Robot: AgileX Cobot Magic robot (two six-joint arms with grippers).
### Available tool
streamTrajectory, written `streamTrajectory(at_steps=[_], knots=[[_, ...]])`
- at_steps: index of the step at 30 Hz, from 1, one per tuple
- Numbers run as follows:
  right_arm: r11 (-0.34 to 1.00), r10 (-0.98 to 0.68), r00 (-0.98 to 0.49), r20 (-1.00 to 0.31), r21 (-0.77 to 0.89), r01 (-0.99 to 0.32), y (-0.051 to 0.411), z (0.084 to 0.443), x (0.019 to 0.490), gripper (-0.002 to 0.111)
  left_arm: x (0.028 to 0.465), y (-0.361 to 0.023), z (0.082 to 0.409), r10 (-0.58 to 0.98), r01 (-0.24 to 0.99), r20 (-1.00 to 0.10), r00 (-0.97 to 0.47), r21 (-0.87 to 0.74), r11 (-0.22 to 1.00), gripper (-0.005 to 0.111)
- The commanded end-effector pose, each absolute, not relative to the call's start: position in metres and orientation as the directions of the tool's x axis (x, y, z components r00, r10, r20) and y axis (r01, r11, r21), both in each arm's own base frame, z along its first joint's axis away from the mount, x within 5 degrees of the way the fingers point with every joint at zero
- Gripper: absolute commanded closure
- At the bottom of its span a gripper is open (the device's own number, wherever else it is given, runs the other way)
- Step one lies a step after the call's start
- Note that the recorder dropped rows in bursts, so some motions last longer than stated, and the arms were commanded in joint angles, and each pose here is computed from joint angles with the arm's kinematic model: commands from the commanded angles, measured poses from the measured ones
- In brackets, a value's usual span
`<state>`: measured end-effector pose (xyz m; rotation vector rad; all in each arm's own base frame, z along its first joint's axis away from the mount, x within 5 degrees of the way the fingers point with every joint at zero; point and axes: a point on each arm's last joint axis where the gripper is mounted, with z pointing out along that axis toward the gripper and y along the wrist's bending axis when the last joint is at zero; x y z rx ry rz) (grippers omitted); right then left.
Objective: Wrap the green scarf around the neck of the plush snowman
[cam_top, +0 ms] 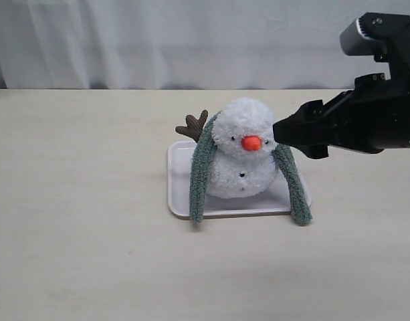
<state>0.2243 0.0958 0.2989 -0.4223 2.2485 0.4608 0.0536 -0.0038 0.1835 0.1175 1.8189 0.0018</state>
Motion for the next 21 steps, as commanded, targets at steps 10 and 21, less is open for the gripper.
streamTrajectory(at_steps=[10,21], knots=[[0.752,-0.264,-0.569,-0.778,0.203,-0.627,0.123,0.301,0.213,0.035,0.054,-0.004,0.184,0.081,0.086,-0.970,-0.228,0.062,0.994,0.107],[0.737,-0.377,-0.350,-0.858,-0.048,-0.675,0.184,0.268,0.236,0.044,0.054,-0.004,0.184,0.081,0.086,-0.970,-0.228,0.062,0.994,0.107]])
